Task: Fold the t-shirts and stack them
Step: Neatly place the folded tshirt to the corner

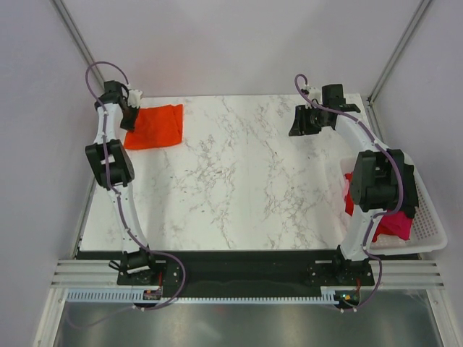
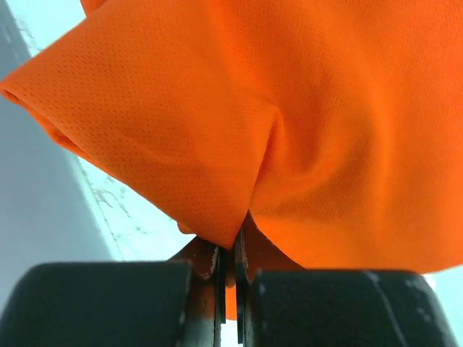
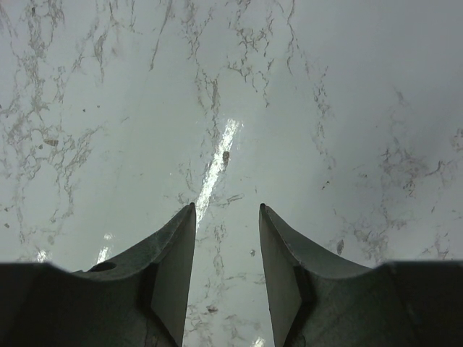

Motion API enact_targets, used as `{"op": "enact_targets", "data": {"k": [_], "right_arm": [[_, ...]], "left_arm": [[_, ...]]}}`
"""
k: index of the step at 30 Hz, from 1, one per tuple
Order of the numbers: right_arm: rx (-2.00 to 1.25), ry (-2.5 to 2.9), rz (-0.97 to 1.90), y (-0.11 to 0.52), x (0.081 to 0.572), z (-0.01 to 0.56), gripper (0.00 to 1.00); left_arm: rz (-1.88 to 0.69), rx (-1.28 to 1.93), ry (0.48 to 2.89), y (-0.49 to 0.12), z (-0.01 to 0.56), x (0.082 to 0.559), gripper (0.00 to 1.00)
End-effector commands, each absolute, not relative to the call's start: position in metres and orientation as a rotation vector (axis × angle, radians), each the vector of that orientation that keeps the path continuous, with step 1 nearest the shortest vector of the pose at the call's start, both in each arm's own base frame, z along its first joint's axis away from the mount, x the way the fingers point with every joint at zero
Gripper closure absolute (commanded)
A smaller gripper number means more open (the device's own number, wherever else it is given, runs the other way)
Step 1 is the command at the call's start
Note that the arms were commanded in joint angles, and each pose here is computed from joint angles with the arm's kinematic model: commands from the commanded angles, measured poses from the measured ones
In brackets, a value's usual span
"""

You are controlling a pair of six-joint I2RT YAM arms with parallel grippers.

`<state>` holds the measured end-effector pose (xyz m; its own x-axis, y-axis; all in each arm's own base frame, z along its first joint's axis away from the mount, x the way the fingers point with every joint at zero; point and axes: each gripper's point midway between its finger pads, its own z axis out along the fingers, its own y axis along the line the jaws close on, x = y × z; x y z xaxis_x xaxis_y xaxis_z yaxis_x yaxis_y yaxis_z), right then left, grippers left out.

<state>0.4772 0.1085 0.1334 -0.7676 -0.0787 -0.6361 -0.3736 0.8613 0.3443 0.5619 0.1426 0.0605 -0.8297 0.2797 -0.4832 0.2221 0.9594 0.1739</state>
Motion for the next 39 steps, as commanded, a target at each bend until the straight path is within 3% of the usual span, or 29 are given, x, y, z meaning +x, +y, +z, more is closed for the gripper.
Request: {"op": "enact_targets", "data": {"k": [1,6,14,27,32,39], "right_arm": [[-0.363,2.346,0.602,0.109,0.480,0.148,0.52],[-0.363,2.367,0.617,0.110,0.474,0.138,0.52],[-0.361,2.398,0.658,0.114,0.469,0.127,0.52],[-0.366,2.445,0.755,0.123,0.465,0.104,0.53],[-0.382,2.430,0.779,0.127,0.471,0.107,0.53],[-0.433,2.433,0.786,0.127,0.464,0.109,0.55]], "left_arm": [[0.283,0.488,2.571,0.164,0.073,0.555,0.98],[0.210,0.575,2.591,0.151,0.086,0.512,0.98],[0.120,0.689,2.655,0.134,0.085,0.403,0.98],[0.183,0.899,2.775,0.178,0.089,0.213,0.98],[0.224,0.941,2.803,0.191,0.081,0.184,0.98],[0.344,0.925,2.824,0.219,0.081,0.183,0.98]]}}
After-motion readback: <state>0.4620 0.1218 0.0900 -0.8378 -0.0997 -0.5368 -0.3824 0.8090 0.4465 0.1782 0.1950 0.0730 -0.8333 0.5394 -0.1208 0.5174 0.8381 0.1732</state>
